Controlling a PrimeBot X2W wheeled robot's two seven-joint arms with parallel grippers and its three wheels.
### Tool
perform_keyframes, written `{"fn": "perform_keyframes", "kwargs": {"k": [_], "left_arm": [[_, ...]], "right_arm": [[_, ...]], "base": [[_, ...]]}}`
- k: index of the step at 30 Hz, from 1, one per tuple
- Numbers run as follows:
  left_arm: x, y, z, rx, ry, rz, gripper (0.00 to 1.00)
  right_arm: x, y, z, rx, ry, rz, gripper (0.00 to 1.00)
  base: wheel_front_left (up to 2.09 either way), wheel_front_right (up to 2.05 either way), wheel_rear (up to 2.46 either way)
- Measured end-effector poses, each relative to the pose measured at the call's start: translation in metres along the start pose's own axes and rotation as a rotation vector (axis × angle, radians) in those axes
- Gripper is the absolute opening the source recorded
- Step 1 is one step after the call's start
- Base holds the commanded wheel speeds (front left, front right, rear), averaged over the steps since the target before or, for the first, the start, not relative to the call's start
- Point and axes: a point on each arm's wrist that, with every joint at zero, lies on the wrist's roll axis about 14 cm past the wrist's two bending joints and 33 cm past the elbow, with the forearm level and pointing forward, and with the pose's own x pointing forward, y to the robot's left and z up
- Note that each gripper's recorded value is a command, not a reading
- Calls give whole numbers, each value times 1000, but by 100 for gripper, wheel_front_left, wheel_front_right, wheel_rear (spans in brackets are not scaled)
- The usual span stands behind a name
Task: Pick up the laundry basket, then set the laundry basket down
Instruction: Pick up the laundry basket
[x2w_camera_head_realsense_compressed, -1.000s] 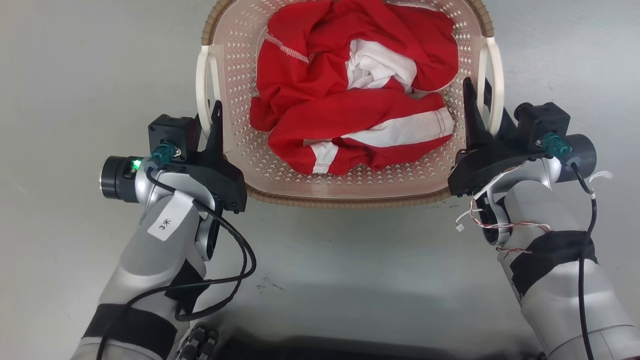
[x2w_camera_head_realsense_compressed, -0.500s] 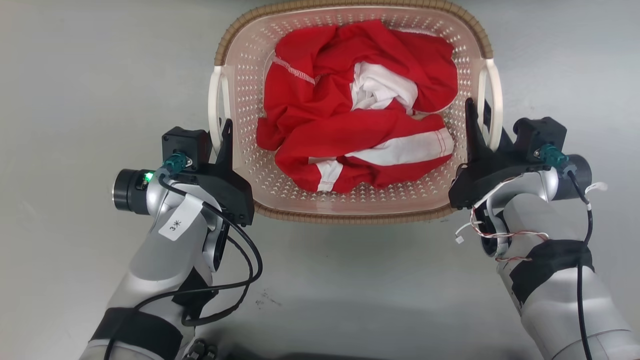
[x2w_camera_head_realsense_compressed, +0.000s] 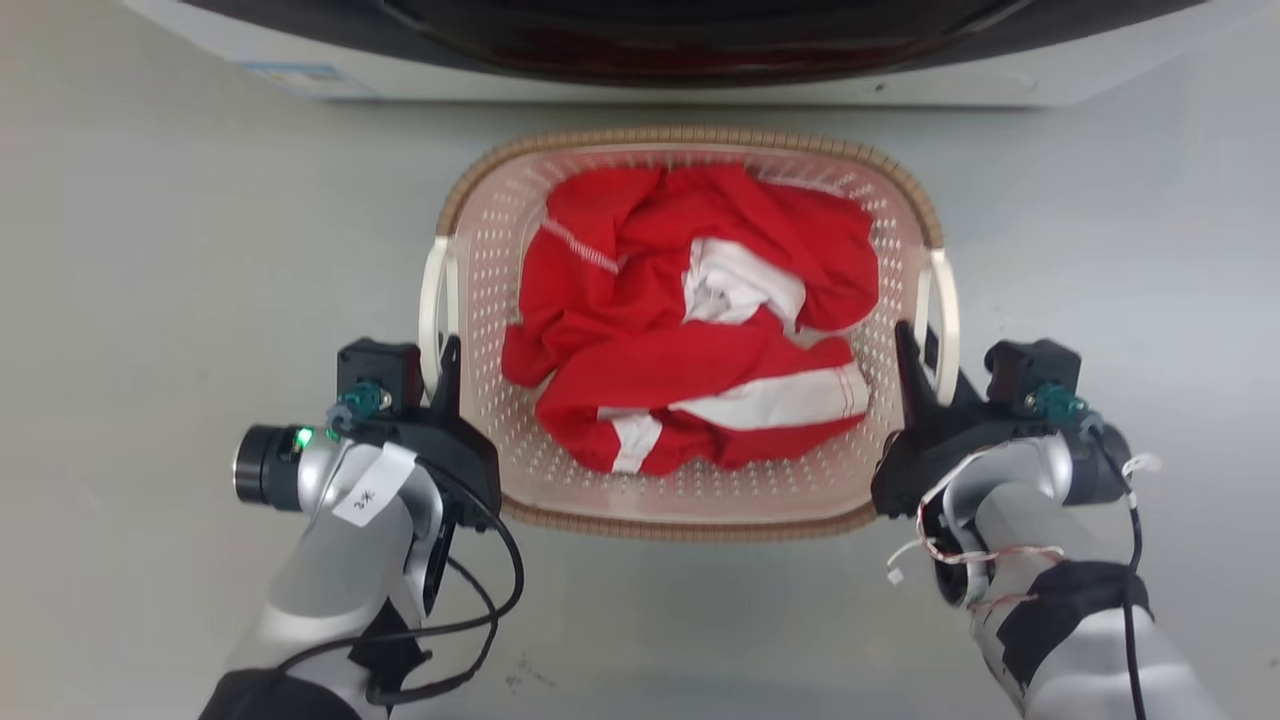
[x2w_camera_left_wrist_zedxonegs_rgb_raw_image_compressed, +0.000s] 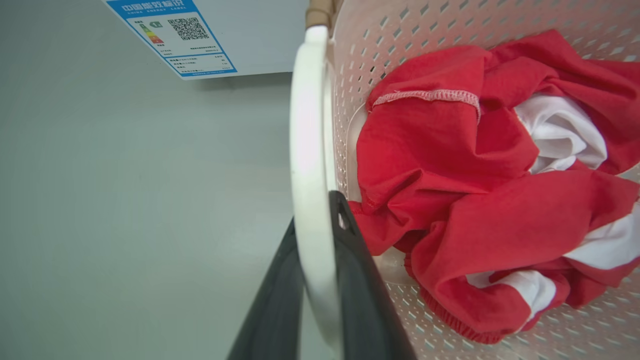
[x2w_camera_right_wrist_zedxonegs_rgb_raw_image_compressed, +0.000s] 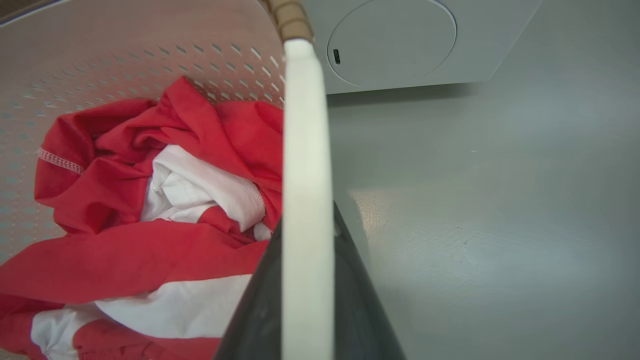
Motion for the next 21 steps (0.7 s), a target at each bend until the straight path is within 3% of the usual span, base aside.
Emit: {"fn": "perform_keyframes", "kwargs": {"k": [9, 21], "left_arm": [[-35, -5, -1, -17, 0, -2, 0], [-87, -15, -22, -20, 53, -30, 0]], "right_arm": [[-37, 12, 9, 13, 1, 0, 0], [-98, 28, -10, 43, 89, -11, 0]], "base": [[0, 0, 0], [0, 0, 0]]}}
